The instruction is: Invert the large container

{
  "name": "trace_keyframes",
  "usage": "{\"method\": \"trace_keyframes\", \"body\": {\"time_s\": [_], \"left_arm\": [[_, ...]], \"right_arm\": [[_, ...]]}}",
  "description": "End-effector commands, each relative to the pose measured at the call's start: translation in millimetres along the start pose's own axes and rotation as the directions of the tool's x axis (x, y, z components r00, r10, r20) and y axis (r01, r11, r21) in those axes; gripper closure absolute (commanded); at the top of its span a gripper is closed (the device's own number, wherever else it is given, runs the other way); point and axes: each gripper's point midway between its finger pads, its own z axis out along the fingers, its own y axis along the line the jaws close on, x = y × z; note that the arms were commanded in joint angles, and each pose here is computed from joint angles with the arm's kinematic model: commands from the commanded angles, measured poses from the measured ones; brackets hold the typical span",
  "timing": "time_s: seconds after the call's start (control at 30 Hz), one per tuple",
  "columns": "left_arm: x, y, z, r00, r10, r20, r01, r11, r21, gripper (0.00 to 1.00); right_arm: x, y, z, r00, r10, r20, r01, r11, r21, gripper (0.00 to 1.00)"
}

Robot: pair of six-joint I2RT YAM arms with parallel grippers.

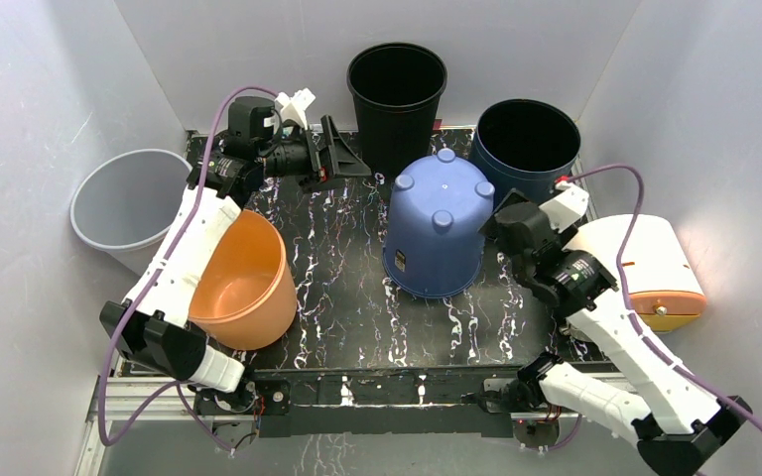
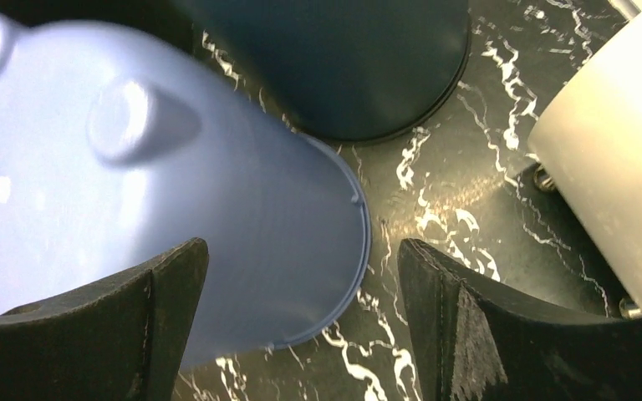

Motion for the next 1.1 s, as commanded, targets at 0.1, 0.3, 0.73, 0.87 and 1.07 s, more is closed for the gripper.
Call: {"method": "trace_keyframes", "body": {"time_s": [0.1,0.3,0.73,0.87,1.07], "left_arm": [[13,-13,-22,0.999,0.032,0.017,-0.033,0.999,0.018,0.05],[9,-25,-26,0.999,0.041,0.032,-0.042,0.998,0.043,0.05],[-15,-82,-65,0.971,0.154,0.183,-0.179,0.975,0.128,0.03],[-6,-70,-48,0.983,0.123,0.136,-0.142,0.979,0.144,0.03],[17,-58,-10,0.985,0.163,0.061,-0.163,0.987,0.008,0.02]], "right_arm": [[-20,19,45,0.995,0.074,-0.073,-0.082,0.989,-0.123,0.17],[6,88,67,0.957,0.142,-0.251,-0.228,0.907,-0.355,0.17],[-5,181,62,0.978,-0.071,-0.196,-0.025,0.893,-0.449,0.09],[-90,156,40,0.996,-0.059,0.061,0.08,0.905,-0.417,0.07],[-149,115,65,0.933,-0.333,0.137,0.351,0.927,-0.134,0.02]]}}
